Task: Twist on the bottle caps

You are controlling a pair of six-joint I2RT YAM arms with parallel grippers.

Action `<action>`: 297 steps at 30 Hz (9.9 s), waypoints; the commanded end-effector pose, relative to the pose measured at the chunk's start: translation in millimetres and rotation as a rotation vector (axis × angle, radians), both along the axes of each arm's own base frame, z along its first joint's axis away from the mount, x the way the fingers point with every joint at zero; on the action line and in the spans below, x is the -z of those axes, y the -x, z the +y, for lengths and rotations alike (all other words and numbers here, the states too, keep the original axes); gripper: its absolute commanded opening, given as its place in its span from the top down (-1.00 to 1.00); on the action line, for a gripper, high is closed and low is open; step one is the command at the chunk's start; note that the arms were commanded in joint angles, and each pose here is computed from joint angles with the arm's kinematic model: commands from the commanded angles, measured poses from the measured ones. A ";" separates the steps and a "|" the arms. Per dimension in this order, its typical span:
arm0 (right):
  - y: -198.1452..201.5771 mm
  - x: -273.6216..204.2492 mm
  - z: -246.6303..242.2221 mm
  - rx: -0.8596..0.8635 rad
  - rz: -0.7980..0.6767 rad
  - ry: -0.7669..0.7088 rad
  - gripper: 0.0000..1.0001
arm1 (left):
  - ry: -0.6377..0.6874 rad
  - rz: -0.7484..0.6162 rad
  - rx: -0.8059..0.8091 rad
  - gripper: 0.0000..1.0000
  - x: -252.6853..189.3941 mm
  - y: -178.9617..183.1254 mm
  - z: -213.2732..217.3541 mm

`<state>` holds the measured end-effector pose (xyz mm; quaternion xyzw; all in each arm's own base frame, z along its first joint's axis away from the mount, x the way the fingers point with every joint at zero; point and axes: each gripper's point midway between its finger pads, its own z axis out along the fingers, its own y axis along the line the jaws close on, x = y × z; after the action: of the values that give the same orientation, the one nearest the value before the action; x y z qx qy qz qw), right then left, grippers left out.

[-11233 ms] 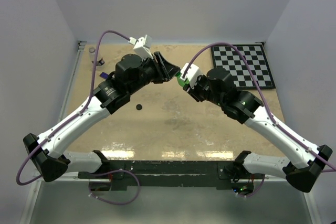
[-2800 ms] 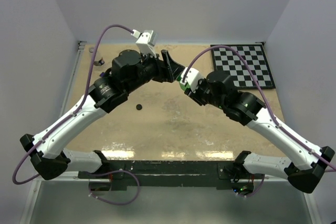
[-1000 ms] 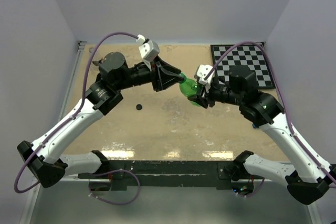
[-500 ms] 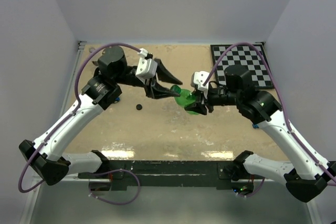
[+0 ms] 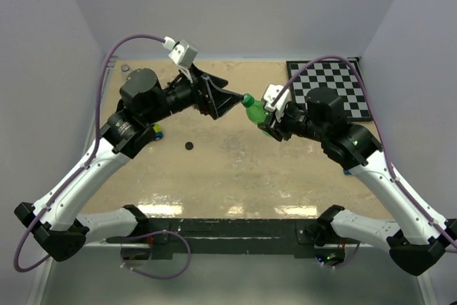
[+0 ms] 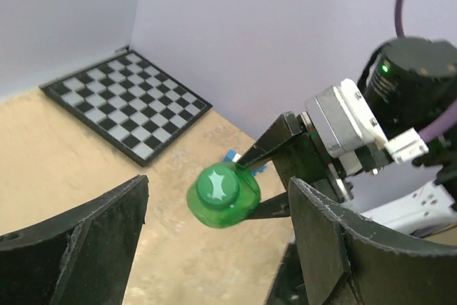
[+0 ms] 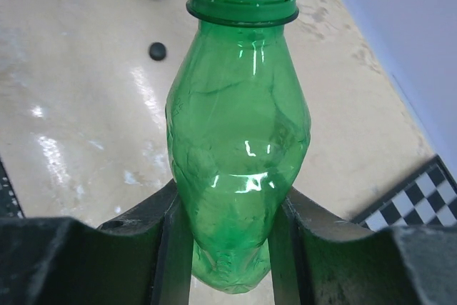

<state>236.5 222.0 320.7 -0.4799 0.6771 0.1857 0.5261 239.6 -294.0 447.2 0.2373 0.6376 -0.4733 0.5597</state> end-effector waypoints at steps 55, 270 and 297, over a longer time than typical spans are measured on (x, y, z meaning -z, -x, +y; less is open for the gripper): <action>22.7 -11.6 20.5 -0.118 -0.061 0.030 1.00 | -0.266 -0.007 0.201 1.00 34.2 12.7 -24.3; 4.6 -37.5 49.2 0.008 -0.051 -0.444 -0.97 | -0.372 -0.198 0.000 1.00 84.9 -94.8 68.9; 21.9 -18.4 101.5 -0.294 -0.016 -0.485 -0.89 | 0.014 -0.374 0.371 1.00 13.9 39.7 22.0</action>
<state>222.1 318.9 326.9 -0.4192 0.5655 0.3979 0.5883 220.8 -271.1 408.2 0.4102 0.5209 -0.4990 0.5580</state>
